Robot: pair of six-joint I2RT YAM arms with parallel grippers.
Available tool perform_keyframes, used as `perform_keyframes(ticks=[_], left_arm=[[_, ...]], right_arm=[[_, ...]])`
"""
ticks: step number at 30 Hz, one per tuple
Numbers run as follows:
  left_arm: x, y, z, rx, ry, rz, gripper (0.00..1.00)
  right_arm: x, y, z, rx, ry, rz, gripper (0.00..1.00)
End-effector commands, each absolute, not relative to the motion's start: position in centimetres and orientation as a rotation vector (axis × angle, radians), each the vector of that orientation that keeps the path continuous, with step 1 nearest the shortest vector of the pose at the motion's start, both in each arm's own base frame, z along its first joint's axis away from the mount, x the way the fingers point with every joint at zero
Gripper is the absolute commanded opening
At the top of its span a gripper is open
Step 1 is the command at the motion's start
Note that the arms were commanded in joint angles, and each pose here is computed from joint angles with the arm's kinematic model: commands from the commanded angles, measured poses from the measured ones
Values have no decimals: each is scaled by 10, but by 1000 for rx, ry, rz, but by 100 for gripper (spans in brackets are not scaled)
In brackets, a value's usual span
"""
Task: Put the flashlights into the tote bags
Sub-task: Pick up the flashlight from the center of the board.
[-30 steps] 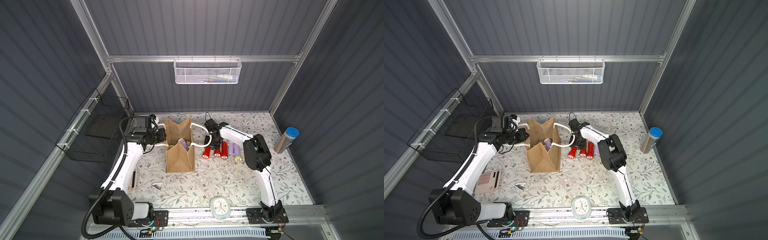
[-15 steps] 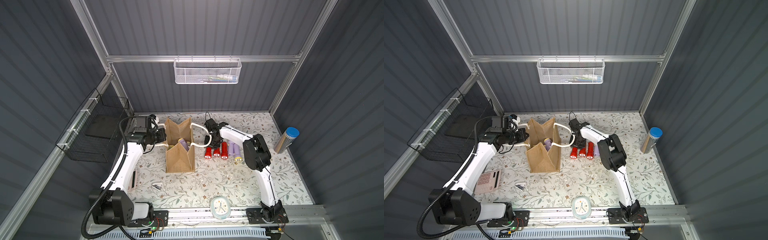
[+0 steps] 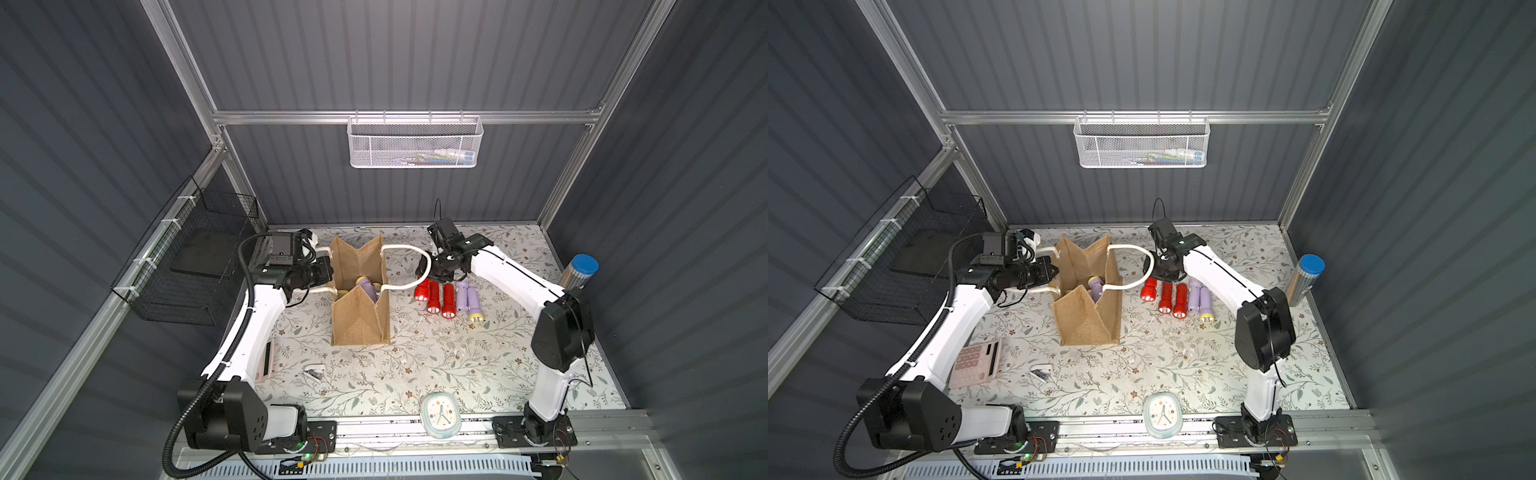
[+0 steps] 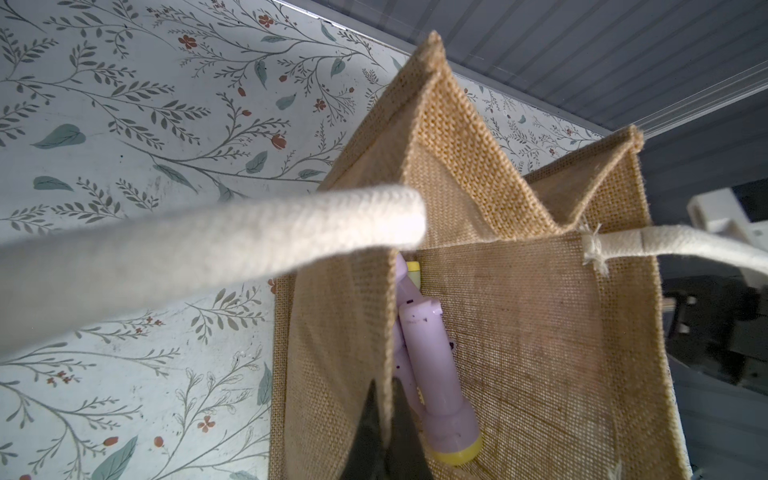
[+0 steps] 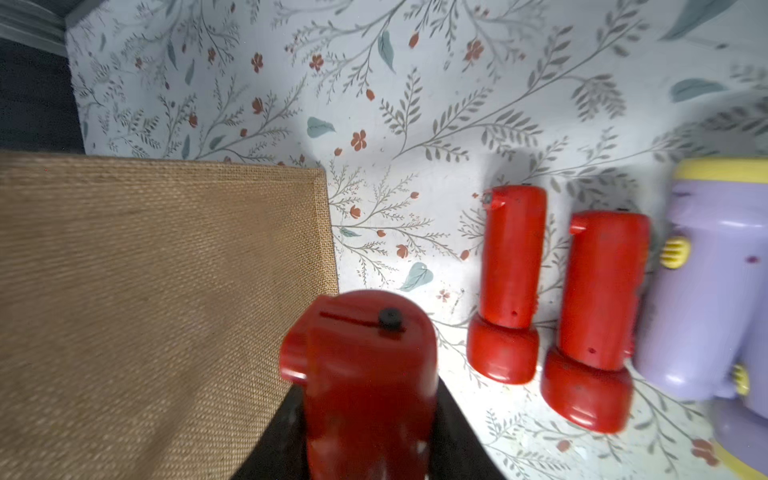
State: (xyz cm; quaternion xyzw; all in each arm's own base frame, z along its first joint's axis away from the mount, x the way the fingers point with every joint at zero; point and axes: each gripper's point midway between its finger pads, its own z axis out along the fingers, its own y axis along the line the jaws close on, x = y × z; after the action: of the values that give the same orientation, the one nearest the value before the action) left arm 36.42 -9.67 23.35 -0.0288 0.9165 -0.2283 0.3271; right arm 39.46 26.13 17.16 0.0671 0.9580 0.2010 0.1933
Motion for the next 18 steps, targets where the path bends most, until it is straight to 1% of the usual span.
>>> perform_keyframes(ticks=[1, 3, 5, 10, 13, 18], left_arm=[[361, -99, 258, -71, 2338, -646, 0], [359, -99, 260, -71, 2337, -646, 0], [358, -99, 260, -72, 2342, -646, 0], [356, -105, 262, -62, 2344, -692, 0], [355, -107, 262, -63, 2342, -703, 0], [356, -110, 259, -60, 2343, -711, 0]], right_arm=[[393, 218, 166, 245, 2655, 335, 10], [392, 190, 174, 253, 2607, 174, 9], [389, 171, 181, 256, 2584, 79, 9], [388, 145, 217, 272, 2492, 12, 7], [391, 158, 254, 244, 2422, 144, 6], [390, 215, 320, 124, 2282, 462, 6]])
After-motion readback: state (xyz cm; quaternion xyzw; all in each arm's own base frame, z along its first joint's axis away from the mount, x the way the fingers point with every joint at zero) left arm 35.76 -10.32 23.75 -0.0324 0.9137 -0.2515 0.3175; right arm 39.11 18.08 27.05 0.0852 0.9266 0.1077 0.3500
